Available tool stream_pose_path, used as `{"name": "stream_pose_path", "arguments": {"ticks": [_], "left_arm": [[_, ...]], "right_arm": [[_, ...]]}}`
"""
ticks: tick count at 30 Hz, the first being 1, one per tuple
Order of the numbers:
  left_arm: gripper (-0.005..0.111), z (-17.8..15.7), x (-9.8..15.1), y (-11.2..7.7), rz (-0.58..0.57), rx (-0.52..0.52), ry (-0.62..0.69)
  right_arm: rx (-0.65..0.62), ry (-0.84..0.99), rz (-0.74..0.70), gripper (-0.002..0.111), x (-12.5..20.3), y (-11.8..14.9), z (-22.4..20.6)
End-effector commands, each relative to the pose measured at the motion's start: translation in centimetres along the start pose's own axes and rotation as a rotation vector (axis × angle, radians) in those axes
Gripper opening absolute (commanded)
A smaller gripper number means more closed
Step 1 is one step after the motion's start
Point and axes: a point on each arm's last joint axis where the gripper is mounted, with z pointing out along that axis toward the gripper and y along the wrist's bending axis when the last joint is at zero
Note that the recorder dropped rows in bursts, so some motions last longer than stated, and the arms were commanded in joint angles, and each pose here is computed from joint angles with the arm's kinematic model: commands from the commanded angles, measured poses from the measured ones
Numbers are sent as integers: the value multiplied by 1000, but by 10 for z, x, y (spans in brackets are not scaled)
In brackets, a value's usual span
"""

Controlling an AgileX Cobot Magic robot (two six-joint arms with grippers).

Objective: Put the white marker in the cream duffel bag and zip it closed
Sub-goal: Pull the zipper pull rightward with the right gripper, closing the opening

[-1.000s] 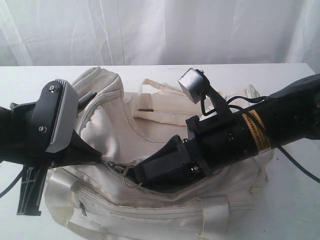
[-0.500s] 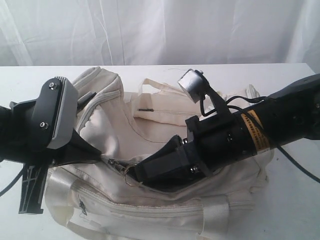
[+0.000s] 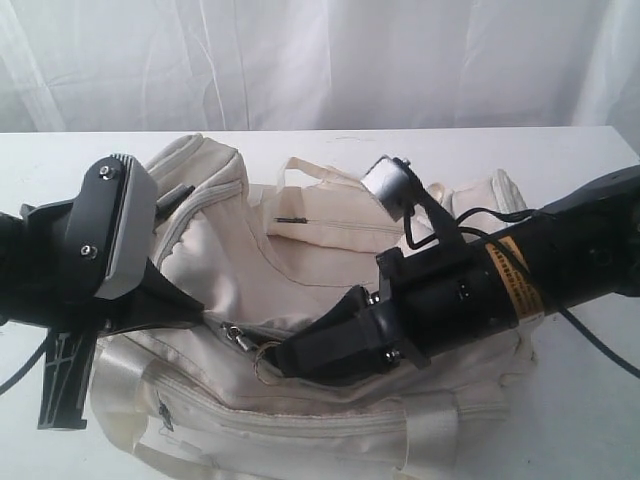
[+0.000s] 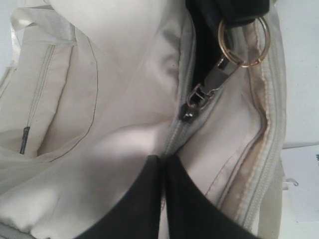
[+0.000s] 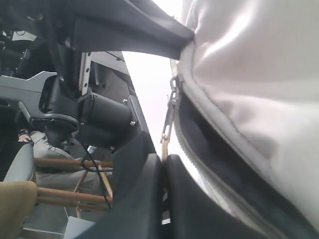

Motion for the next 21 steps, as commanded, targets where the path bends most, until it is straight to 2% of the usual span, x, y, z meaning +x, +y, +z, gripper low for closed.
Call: {"name": "stream_pose_path", "arguments": {"ticks": [1, 5, 15, 21], "left_arm": [[0, 0, -3, 1, -19, -4, -14], [0, 0, -3, 0, -19, -1, -14], [0, 0, -3, 0, -19, 4, -15], [0, 0, -3, -1, -19, 13, -18]], "right_arm": [[6, 14, -3, 0, 6, 0, -1], [58, 8, 14, 0, 11, -6, 0], [300, -60, 12, 0, 9, -24, -6], [397, -128, -24, 0, 3, -17, -17]]}}
